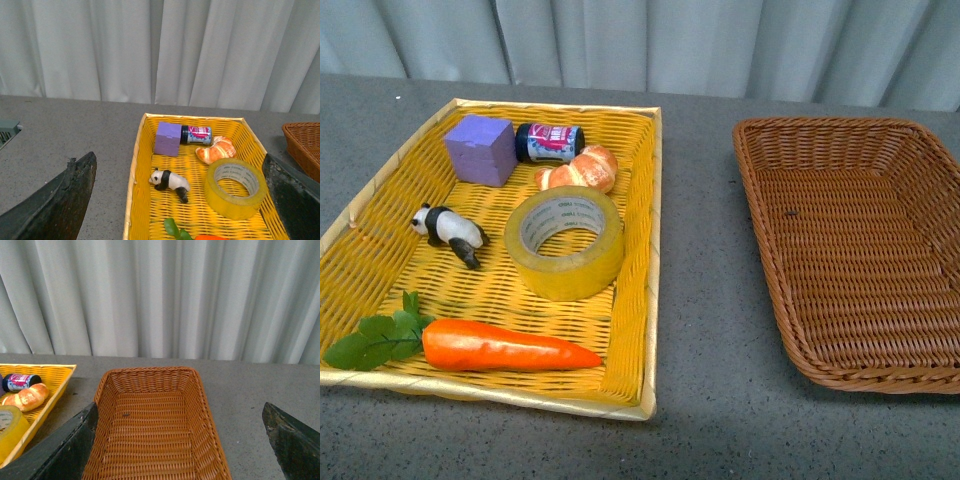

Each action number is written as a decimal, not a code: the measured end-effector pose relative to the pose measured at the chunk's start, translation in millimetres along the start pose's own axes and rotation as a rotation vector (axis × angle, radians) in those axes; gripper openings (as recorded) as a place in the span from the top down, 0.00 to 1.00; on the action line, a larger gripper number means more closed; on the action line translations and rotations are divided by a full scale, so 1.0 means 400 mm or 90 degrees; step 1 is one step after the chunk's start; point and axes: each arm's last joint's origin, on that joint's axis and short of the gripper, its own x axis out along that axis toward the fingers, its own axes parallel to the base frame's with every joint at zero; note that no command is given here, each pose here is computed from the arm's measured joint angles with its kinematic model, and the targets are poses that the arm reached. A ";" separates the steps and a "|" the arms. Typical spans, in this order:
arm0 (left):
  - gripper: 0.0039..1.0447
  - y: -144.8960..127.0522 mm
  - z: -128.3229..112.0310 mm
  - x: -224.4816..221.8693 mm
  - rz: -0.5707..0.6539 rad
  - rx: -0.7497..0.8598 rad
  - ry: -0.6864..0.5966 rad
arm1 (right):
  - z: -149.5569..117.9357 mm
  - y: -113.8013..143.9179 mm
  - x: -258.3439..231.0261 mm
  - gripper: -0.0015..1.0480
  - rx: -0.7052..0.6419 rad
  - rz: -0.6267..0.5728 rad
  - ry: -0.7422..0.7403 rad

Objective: Move tape to another basket

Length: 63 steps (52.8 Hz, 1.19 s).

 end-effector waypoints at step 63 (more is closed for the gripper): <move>0.06 0.000 0.000 0.000 0.000 0.000 0.000 | 0.000 0.000 0.000 0.09 0.000 0.000 0.000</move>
